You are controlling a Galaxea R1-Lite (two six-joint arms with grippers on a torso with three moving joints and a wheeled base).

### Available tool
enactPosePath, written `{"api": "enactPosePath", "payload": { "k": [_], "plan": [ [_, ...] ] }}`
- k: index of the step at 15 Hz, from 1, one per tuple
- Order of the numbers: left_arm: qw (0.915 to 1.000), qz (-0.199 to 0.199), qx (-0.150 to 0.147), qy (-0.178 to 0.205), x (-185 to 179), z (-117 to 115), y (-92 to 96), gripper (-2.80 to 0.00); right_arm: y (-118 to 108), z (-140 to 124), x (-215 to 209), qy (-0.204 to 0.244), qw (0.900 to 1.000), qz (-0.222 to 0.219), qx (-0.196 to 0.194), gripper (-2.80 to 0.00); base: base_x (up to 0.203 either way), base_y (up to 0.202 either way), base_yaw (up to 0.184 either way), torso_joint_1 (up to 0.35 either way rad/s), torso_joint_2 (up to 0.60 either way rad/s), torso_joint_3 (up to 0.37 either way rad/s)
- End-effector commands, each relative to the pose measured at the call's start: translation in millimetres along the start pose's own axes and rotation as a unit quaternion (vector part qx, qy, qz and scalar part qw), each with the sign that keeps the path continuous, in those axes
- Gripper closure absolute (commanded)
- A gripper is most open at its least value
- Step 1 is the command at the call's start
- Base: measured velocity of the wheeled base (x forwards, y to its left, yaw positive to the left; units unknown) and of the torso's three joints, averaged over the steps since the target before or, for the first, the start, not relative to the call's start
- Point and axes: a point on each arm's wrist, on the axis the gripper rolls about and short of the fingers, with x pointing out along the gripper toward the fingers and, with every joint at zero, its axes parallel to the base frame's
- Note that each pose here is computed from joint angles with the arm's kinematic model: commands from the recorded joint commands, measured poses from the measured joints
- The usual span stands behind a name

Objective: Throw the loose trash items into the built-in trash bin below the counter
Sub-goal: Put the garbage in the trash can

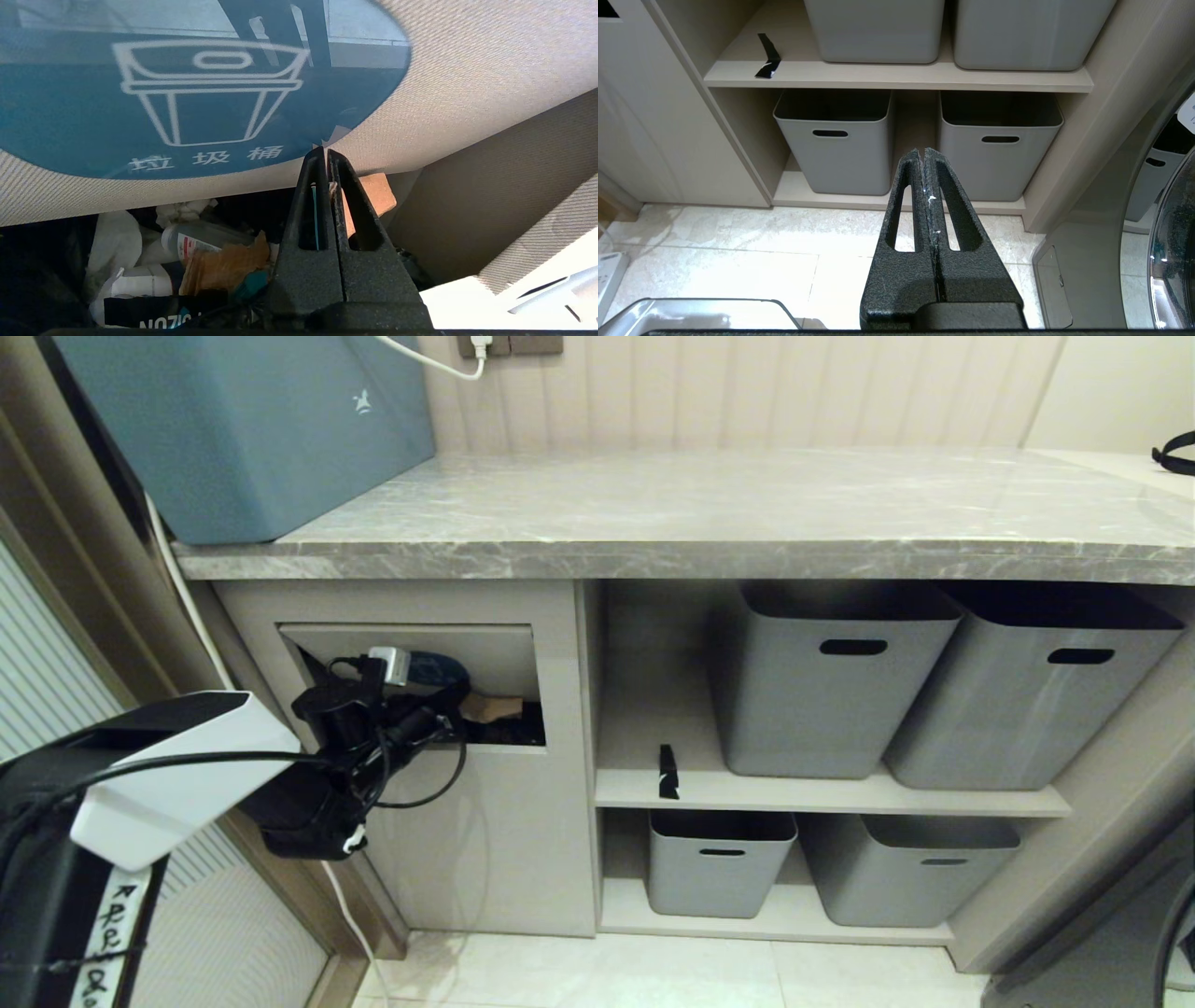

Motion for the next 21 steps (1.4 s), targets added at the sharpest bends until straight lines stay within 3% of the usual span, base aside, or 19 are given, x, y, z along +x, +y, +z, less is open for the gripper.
{"api": "enactPosePath", "payload": {
  "k": [1,4,5,11,14,21],
  "plan": [
    [1.0,-0.001,0.0,-0.003,1,-1,0.4,0.0,0,0,0,0.001,1.0,0.0,0.0,0.0,0.0,0.0,0.0,0.0,0.0,0.0],
    [1.0,0.001,0.0,-0.002,0,-2,1.9,0.0,0,0,0,0.001,1.0,0.0,0.0,0.0,0.0,0.0,0.0,0.0,0.0,0.0],
    [1.0,0.0,0.0,0.0,0,-3,1.3,-2.8,0,0,0,0.001,1.0,0.0,0.0,0.0,0.0,0.0,0.0,0.0,0.0,0.0],
    [1.0,0.002,0.0,0.0,0,-4,2.9,-2.8,0,0,0,0.001,1.0,0.0,0.0,0.0,0.0,0.0,0.0,0.0,0.0,0.0],
    [1.0,0.002,0.001,-0.003,-5,6,-0.6,-2.8,0,0,0,0.001,1.0,0.0,0.0,0.0,0.0,0.0,0.0,0.0,0.0,0.0],
    [0.9988,0.008,-0.023,0.043,-82,37,-34.0,-2.8,0,0,0,0.001,1.0,0.0,0.0,0.0,0.0,0.0,0.0,0.0,0.0,0.0]
  ]
}}
